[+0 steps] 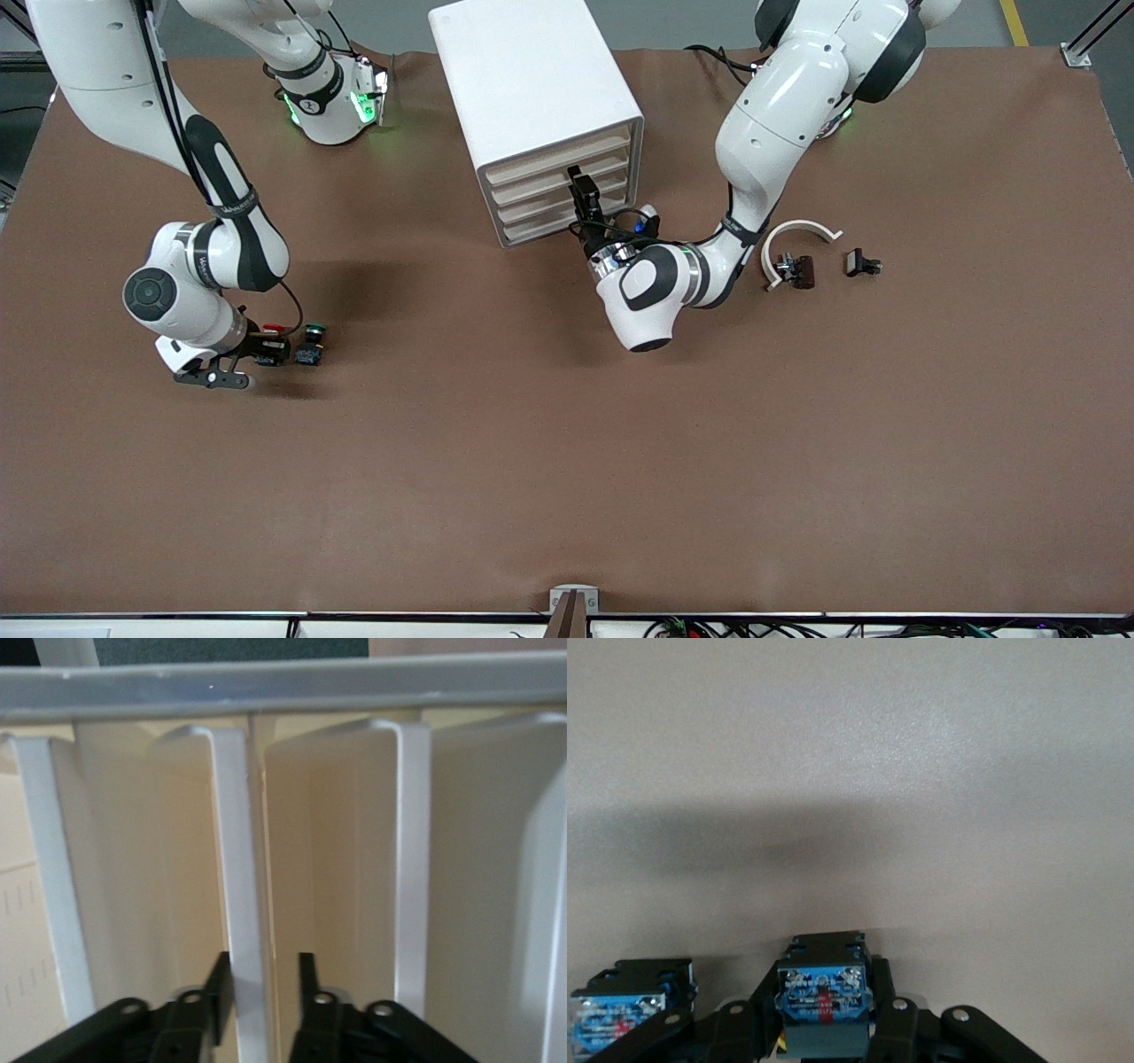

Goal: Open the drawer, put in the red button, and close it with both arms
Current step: 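Pull the drawer open with the left gripper while the right gripper lifts the button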

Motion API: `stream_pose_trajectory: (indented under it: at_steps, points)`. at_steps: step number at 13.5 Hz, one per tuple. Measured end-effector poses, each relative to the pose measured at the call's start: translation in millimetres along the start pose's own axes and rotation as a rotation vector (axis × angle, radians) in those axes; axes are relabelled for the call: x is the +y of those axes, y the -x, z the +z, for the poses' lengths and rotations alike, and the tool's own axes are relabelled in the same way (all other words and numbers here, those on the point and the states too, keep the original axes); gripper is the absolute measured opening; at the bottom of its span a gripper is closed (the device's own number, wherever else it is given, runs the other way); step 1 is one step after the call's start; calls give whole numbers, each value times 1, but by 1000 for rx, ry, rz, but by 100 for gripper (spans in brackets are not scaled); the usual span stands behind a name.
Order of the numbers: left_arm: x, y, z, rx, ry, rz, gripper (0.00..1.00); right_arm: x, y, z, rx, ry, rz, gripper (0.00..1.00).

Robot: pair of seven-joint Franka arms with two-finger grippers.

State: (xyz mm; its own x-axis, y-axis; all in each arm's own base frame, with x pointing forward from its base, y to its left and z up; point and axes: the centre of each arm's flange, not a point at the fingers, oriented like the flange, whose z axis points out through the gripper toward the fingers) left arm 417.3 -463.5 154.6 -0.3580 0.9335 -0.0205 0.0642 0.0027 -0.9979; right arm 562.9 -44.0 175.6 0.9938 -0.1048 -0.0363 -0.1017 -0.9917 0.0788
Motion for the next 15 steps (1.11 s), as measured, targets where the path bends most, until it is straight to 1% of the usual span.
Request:
stream_pose_trajectory:
  at_steps: [1, 2, 5, 6, 7, 8, 10, 11, 13, 15]
  points:
    - [-1, 1, 0, -6, -6, -4, 17, 0, 0, 1, -1, 0, 3, 42]
    - [-1, 1, -1, -7, -9, -15, 14, 0, 0, 1, -1, 1, 4, 42]
    - [0, 0, -4, -15, -7, -32, 15, 0, -4, -2, -1, 1, 4, 42]
    - [0, -1, -6, -21, -5, -42, 15, 0, -6, -5, -18, 2, 4, 42]
    - [1, -2, -10, -30, -1, -51, 15, 0, -9, -11, -50, 4, 5, 42]
    - [1, -3, -16, -42, 4, -59, 15, 0, -13, -21, -94, 7, 5, 42]
    - [1, -7, -34, -72, 18, -66, 15, -3, -22, -55, -208, 14, 1, 42]
    - [0, -10, -45, -90, 29, -70, 15, -7, -28, -79, -253, 17, -4, 42]
    - [-2, -15, -65, -119, 52, -73, 15, -16, -32, -123, -299, 22, -7, 42]
    - [-5, -20, -86, -148, 74, -69, 15, -40, -25, -162, -325, 42, 44, 42]
